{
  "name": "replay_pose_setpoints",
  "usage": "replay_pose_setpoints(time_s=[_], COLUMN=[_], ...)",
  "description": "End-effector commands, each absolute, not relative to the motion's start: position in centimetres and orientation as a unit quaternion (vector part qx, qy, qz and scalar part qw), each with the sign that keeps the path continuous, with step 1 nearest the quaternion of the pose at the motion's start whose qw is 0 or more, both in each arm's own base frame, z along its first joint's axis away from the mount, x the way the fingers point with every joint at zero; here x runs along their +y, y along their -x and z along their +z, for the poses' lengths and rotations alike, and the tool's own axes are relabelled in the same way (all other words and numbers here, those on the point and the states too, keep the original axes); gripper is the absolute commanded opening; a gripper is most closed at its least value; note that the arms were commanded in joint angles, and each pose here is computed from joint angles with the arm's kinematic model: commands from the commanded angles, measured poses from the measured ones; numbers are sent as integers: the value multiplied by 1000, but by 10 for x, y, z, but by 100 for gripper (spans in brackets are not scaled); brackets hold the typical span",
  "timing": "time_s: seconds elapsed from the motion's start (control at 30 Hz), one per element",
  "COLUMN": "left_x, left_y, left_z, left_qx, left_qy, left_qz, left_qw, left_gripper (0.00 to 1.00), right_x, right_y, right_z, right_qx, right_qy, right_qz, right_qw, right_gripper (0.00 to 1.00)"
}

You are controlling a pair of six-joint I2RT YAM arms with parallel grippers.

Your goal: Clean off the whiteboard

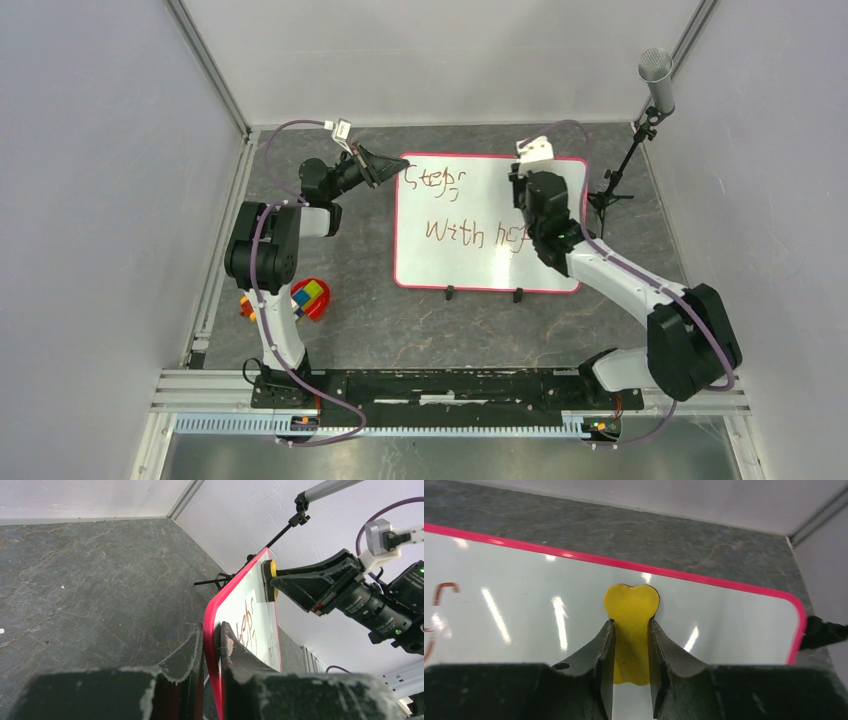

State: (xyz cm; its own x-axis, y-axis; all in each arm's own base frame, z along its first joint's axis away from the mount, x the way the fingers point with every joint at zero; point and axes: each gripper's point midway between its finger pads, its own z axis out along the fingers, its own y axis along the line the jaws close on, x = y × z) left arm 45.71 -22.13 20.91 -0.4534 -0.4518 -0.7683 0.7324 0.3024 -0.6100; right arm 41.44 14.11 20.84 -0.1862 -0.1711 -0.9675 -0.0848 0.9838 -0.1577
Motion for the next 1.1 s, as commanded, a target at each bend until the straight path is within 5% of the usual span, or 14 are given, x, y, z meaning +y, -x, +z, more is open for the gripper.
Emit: replay_pose_setpoints(time_s=[0.0,0.23,0.67,1.07], left_x=[-214,-214,-214,-212], left_y=[-459,-459,-457,-460], left_z=[232,232,235,233], left_qx=[594,594,591,599], left_qy=[-154,-153,-156,-146], left_qz=[-542,-541,-541,-538], left_qw=[574,576,578,575], left_gripper=[2,2,2,2], right_x=[93,137,321,191], right_y=[-408,-418,-418,-411], right_z=[200,202,205,195], right_qx=[780,783,759,782], right_qy=[52,97,220,114], right_qz=[-98,-42,28,-73], right_qw=[616,613,613,608], right_gripper=[22,22,22,21])
